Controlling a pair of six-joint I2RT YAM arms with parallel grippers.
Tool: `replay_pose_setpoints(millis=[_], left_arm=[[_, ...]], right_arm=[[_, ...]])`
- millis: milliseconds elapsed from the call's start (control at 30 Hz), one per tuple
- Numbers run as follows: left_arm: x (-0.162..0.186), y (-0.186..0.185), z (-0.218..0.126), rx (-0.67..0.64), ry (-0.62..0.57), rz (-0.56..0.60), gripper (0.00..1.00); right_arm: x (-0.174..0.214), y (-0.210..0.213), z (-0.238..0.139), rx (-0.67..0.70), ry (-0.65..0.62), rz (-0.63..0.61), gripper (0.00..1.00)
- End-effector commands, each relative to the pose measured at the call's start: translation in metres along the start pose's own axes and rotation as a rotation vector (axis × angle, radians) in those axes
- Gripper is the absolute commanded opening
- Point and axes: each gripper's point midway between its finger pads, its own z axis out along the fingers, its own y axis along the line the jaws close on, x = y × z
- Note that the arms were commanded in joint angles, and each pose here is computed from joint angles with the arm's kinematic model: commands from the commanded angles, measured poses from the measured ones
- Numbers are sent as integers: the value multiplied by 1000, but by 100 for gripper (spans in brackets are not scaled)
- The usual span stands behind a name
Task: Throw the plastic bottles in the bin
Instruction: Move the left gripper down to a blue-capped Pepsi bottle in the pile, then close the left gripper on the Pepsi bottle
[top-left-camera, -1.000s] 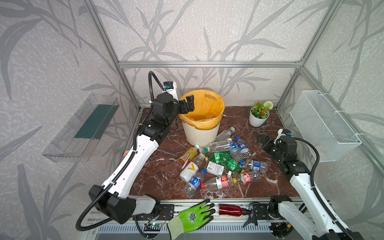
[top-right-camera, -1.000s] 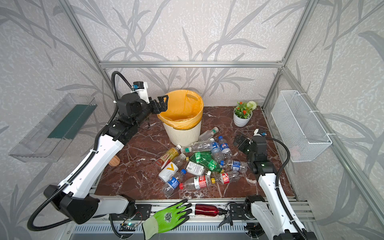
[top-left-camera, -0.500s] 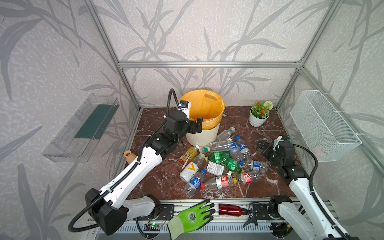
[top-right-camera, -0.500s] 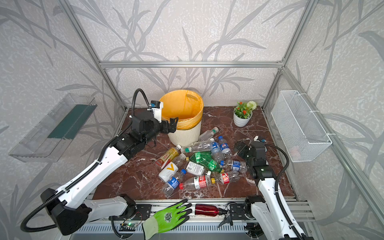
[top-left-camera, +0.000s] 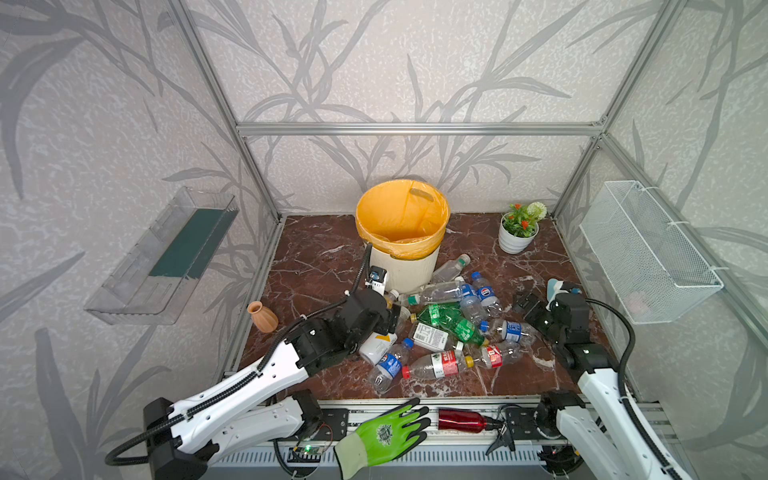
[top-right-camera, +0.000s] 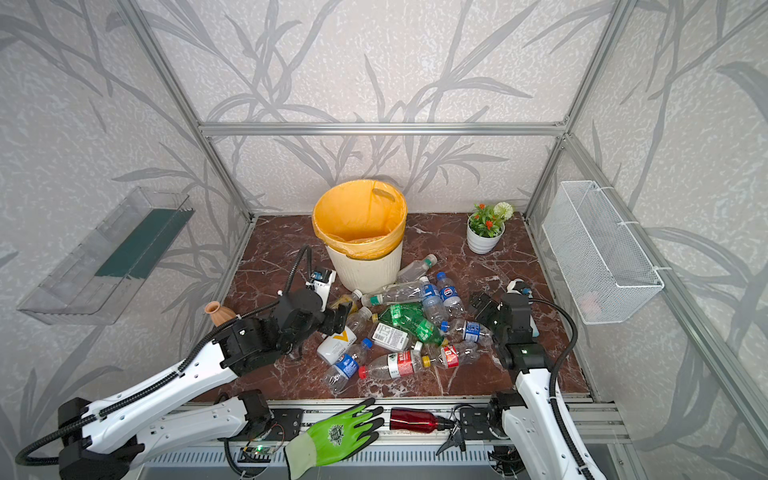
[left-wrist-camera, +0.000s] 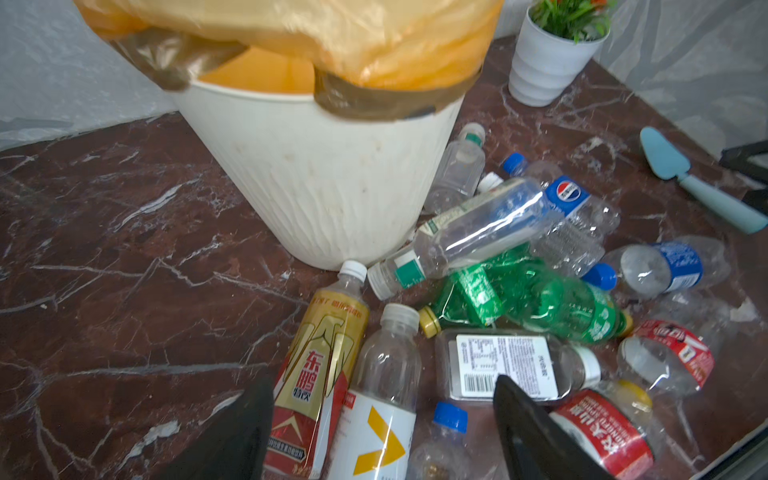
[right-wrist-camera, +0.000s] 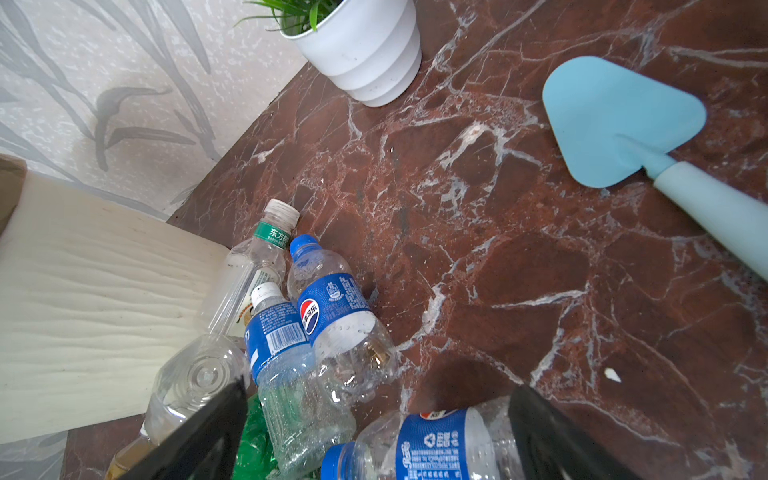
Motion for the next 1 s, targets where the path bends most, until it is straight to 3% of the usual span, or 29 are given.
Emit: replay_pose_setpoints(millis=[0,600,967], left_arm=[[34,6,-1,-40,68,-15,78],[143,-27,19,71,412,16,66],[167,-40,29,113,518,47,66]], right_arm=[[12,-7,-2,1,26,-2,98],[28,-9,-4,-31,62,0,97],[32,-11,-2,-33,73,-9,97]])
